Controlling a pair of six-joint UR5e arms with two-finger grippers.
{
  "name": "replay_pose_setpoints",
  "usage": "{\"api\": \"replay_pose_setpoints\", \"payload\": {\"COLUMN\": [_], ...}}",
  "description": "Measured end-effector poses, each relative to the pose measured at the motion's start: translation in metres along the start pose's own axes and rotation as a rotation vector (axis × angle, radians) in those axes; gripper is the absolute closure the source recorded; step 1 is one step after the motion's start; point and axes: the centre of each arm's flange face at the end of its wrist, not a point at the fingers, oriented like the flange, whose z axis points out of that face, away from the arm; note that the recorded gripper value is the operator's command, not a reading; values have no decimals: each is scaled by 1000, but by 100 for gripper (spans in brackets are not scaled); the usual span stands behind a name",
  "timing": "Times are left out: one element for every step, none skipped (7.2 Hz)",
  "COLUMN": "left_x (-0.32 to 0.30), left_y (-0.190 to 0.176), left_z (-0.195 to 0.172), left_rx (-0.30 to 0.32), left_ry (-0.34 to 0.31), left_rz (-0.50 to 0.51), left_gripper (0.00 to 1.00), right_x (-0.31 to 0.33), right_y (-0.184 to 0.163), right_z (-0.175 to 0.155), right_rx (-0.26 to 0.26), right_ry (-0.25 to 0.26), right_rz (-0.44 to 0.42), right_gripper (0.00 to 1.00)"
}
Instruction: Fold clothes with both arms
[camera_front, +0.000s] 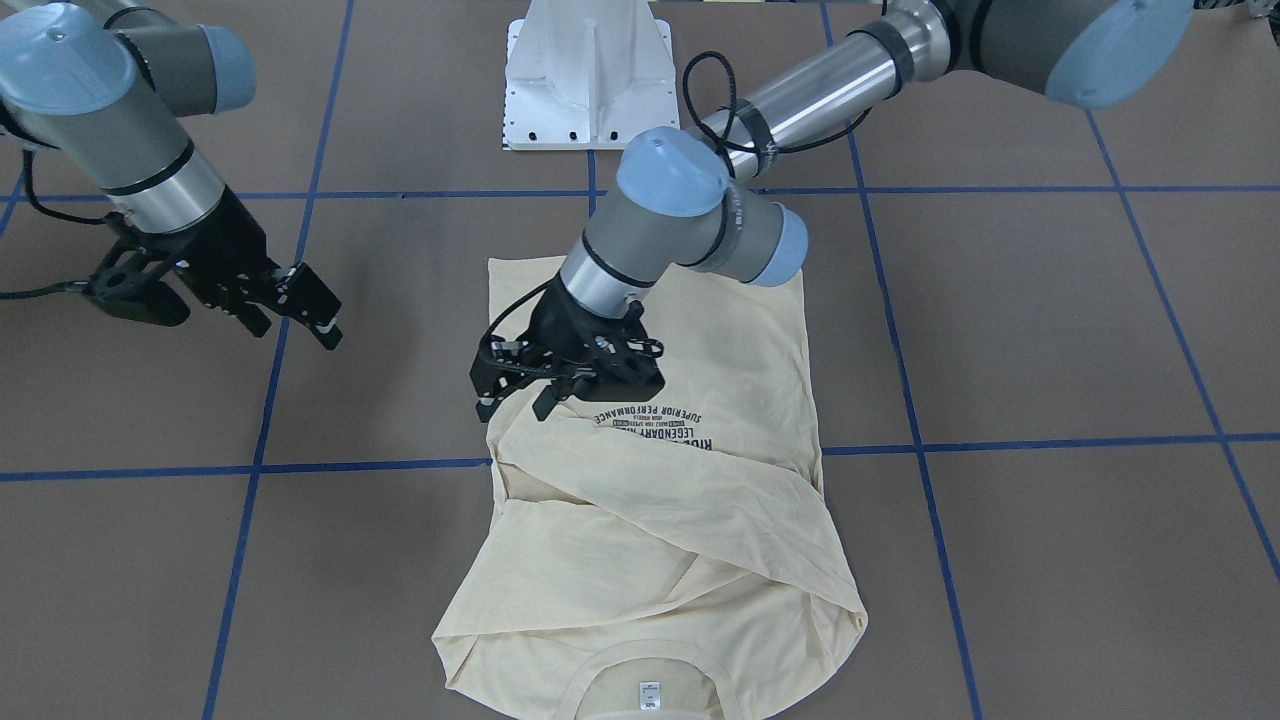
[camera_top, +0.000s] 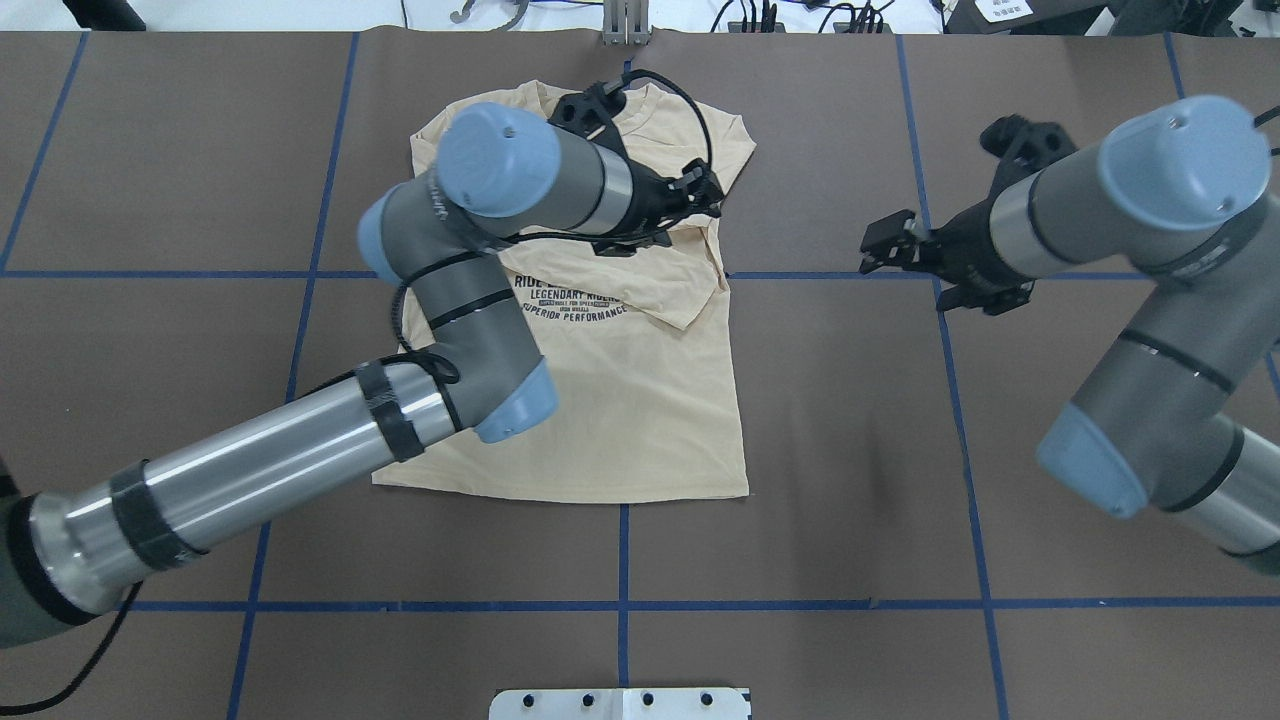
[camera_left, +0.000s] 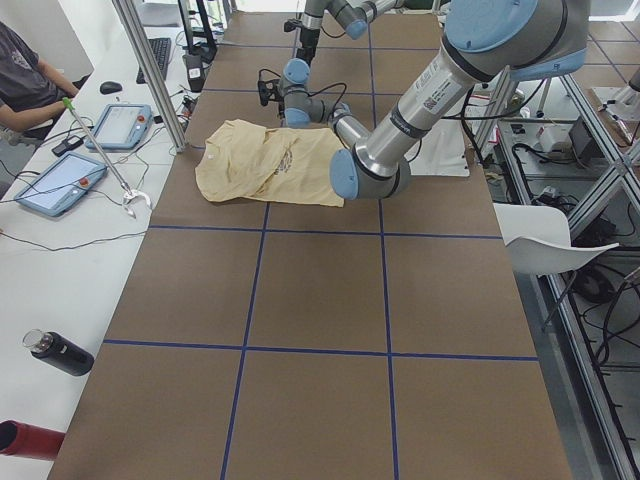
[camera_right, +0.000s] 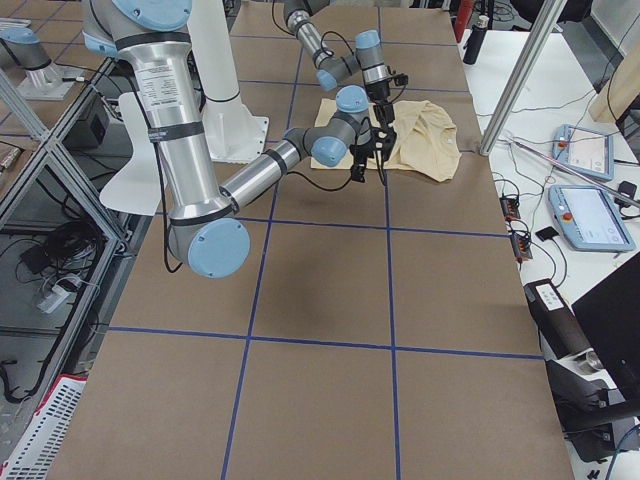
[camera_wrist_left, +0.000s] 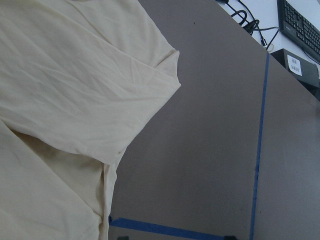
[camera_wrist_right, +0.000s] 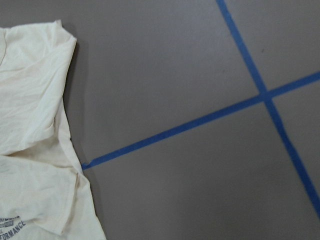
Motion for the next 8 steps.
{"api": "replay_pose_setpoints", "payload": {"left_x": [-31, -56, -71, -80, -83, -85, -85, -86], "left_y": [-10, -18, -26, -29, -30, -30, -31, -31], "left_z": [-28, -48, -61, -66, -69, -70, -70, -70], "left_rx": [-16, -15, -8, -3, -1, 1, 3, 3], "left_ry": [0, -6, -12, -17, -19, -19, -19, -20], "left_rz": [40, 88, 119, 131, 135, 136, 135, 135], "left_gripper": [31, 31, 31, 31, 31, 31, 31, 31], "right_x": [-19, -30, -38, -47, -51, -51, -50, -47], "right_y": [54, 110, 159, 197, 216, 224, 228, 231], "right_z": [17, 34, 49, 63, 79, 91, 98, 105], "right_rx": [20, 38, 57, 79, 98, 107, 110, 113], "right_ry": [-12, -22, -34, -42, -30, -16, -6, 8], "right_rz": [54, 107, 155, 193, 213, 221, 223, 220], "right_gripper": [2, 2, 3, 4, 4, 4, 5, 11]}}
